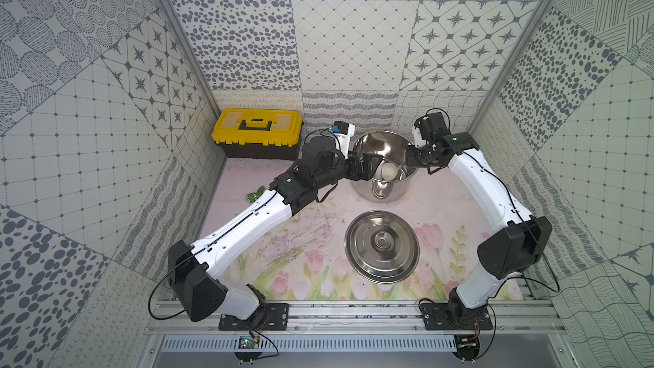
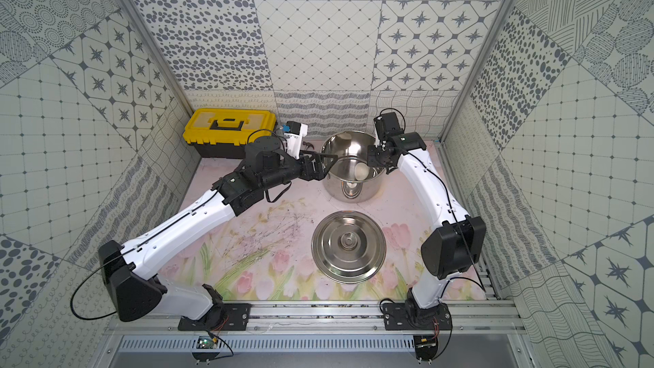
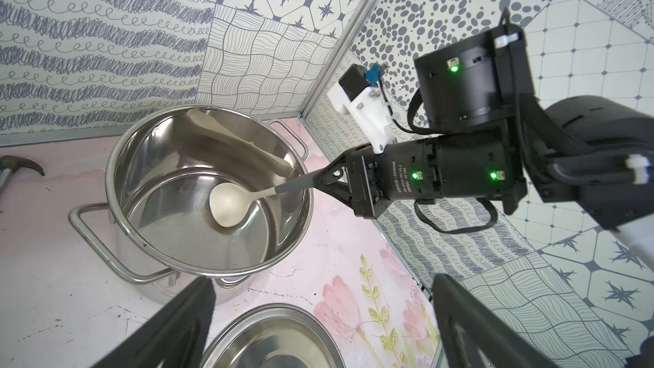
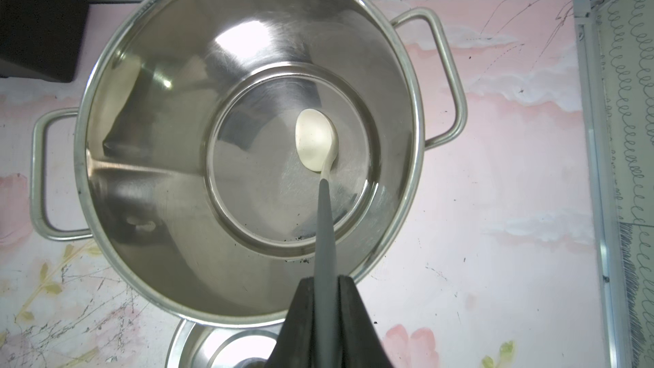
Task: Stir the soup with a spoon
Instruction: Stir the soup in the pan with a stick.
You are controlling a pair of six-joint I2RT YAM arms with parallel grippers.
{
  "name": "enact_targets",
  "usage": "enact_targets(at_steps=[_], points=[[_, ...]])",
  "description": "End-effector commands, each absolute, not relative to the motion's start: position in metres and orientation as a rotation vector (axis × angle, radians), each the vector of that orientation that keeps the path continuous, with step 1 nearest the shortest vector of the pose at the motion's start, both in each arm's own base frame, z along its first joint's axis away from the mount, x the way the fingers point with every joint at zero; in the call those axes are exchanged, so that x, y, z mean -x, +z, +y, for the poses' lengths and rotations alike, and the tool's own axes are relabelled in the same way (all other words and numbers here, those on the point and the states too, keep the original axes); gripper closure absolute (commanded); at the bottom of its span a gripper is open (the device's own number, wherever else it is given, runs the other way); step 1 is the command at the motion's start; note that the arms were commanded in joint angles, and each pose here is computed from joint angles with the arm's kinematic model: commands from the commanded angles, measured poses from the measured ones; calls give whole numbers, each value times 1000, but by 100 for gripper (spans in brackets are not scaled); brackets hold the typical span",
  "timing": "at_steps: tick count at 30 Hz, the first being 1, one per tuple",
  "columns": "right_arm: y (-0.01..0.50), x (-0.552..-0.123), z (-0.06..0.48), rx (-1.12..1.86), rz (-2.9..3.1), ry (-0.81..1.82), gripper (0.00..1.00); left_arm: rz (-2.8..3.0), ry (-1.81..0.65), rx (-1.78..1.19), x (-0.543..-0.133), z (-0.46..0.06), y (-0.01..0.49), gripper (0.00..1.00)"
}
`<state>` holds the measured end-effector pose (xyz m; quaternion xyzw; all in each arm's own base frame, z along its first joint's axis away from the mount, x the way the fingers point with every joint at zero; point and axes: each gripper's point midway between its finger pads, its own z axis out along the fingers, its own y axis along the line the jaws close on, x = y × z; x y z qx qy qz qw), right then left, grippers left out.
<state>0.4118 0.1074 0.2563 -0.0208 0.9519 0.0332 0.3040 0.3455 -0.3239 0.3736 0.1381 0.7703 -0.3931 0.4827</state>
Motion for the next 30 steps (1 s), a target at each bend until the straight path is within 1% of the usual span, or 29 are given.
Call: enact_targets(at_steps=[1, 8, 11, 15, 23, 30], points=[[278, -399, 113, 62, 2458, 169, 100, 1817, -976, -349, -347, -329, 387, 0], [276, -379, 148, 115, 2476, 293, 100, 1814, -975, -346, -348, -329, 387, 0], [279, -382, 165, 133, 2469, 322, 100, 1813, -976, -343, -347, -329, 388, 0], [286, -396, 175, 126, 2448, 318, 100, 1816, -980, -338, -347, -328, 388, 0], [298, -436, 172, 110, 2392, 221, 100, 1819, -983, -336, -344, -328, 387, 0], [301, -453, 139, 53, 2388, 133, 100, 1818, -977, -338, -341, -326, 387, 0]])
